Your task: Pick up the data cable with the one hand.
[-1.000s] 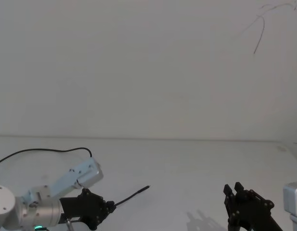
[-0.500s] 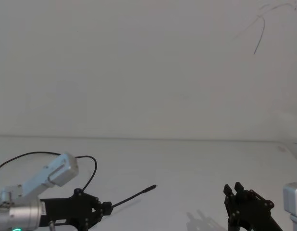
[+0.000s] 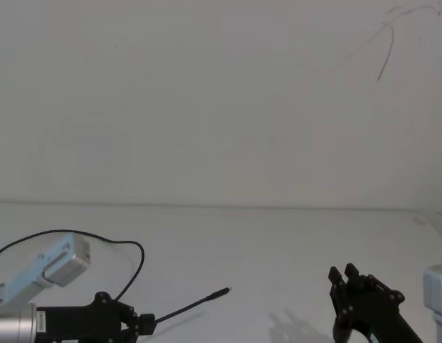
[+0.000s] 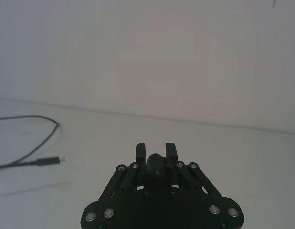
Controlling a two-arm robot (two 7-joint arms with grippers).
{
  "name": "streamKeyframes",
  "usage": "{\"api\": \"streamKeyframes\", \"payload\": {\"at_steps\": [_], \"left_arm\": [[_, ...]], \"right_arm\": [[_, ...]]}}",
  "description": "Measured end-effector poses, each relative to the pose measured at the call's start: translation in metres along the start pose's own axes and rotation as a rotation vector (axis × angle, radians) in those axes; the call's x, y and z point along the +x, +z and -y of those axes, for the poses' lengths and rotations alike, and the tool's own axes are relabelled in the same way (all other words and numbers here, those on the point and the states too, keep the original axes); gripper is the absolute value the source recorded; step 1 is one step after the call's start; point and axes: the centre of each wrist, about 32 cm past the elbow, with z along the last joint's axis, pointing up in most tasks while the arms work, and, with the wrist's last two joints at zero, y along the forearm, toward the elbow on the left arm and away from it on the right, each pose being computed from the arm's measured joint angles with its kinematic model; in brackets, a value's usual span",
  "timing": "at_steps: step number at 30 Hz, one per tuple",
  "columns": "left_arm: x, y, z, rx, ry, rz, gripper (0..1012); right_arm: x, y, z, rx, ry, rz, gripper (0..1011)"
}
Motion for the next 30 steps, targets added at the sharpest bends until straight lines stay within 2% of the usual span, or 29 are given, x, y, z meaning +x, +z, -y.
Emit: {"api": "streamKeyframes", "payload": {"at_steps": [11,20,26,30], "left_arm": [[-0.0029,-0.001,-0.0064,-0.009,-0.02,-0.008,40],[-0.004,-0.0014,-0.0088,-0.012,-0.027,-0.011,40],[-0.0044,-0.0016,-0.0097,-0.013,-0.03,-0.013,40],[-0.0046,-0.0016,-0.01,-0.014,-0.031,-0.013,40]], "right_arm": [[-0.006,0.015,-0.01,0.061,0.052,-0.098,250],[-0.015,0.031,-0.024,0.12,0.106,-0.223,251],[-0.023,0.037,-0.033,0.156,0.143,-0.283,251],[-0.027,0.038,-0.038,0.177,0.16,-0.303,251]]}}
